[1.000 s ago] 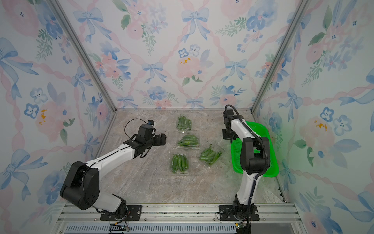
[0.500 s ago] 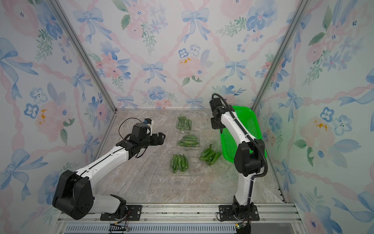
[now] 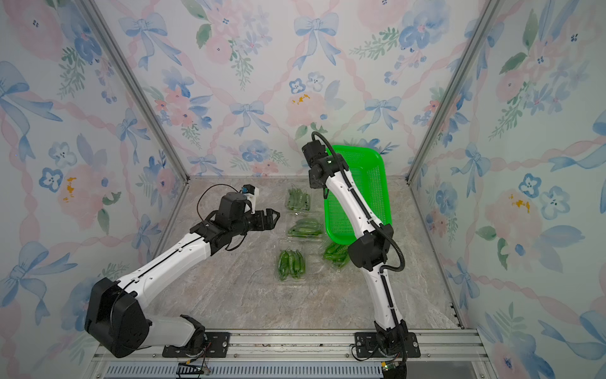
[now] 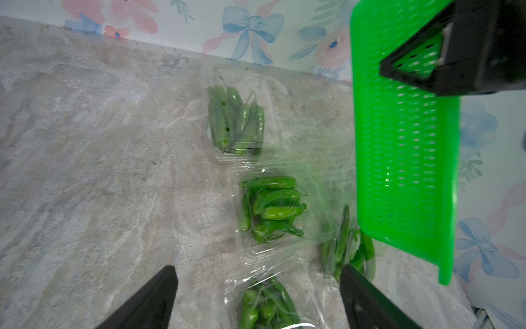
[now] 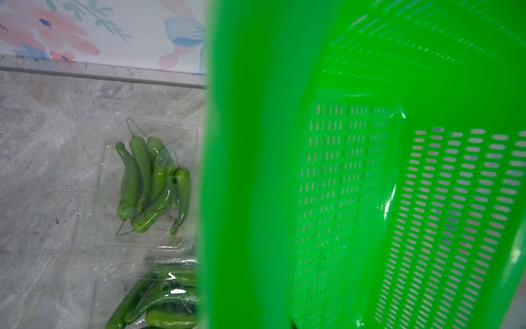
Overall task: Take small green peppers out of containers
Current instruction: Pick up the basket from the center of the board.
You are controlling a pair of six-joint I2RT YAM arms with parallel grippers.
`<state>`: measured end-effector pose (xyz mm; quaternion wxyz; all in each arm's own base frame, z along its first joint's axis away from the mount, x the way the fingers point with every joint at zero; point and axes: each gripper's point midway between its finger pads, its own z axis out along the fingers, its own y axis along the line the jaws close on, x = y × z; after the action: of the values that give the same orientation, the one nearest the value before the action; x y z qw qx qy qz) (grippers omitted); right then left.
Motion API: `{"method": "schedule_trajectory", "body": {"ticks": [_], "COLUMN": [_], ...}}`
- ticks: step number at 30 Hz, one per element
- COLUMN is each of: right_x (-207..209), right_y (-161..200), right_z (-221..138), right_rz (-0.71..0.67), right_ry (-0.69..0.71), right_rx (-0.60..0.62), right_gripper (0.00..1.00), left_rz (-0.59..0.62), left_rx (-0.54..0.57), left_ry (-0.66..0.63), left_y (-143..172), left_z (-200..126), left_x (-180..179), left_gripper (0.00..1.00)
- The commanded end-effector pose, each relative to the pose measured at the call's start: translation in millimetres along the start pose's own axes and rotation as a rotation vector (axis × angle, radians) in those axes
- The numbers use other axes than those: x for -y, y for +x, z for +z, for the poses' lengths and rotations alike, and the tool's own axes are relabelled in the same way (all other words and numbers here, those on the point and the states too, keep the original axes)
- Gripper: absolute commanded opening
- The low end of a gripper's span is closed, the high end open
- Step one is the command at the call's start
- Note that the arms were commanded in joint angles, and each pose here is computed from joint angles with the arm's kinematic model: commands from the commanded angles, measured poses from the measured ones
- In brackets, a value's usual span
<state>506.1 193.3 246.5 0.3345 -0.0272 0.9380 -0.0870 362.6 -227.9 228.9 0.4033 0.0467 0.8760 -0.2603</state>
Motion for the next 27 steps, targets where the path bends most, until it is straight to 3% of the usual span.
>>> {"method": "schedule_trajectory", "body": {"ticks": [1,14,27], "right_x": [8,5,-2], "right_y": [-5,-6,-5], "right_z": [-13,-16,-19], "right_rz": [0.049,0.034,0.058], "right_ry": [0.038,0.037,-0.01], "right_rx": [0.035,0.048,0.054], "right_gripper": [0.0,0.0,0.0], "left_rz": [-0.009,0.087,0.092], "left_rx": [0.003,-0.06,-0.044], "left_ry": [0.031,0.11,0.047], "left_y": [-6,32,51], "left_z": [3,39,64], "left_x": [25,128,153], "left_gripper": [0.92,0.92,0.88]}}
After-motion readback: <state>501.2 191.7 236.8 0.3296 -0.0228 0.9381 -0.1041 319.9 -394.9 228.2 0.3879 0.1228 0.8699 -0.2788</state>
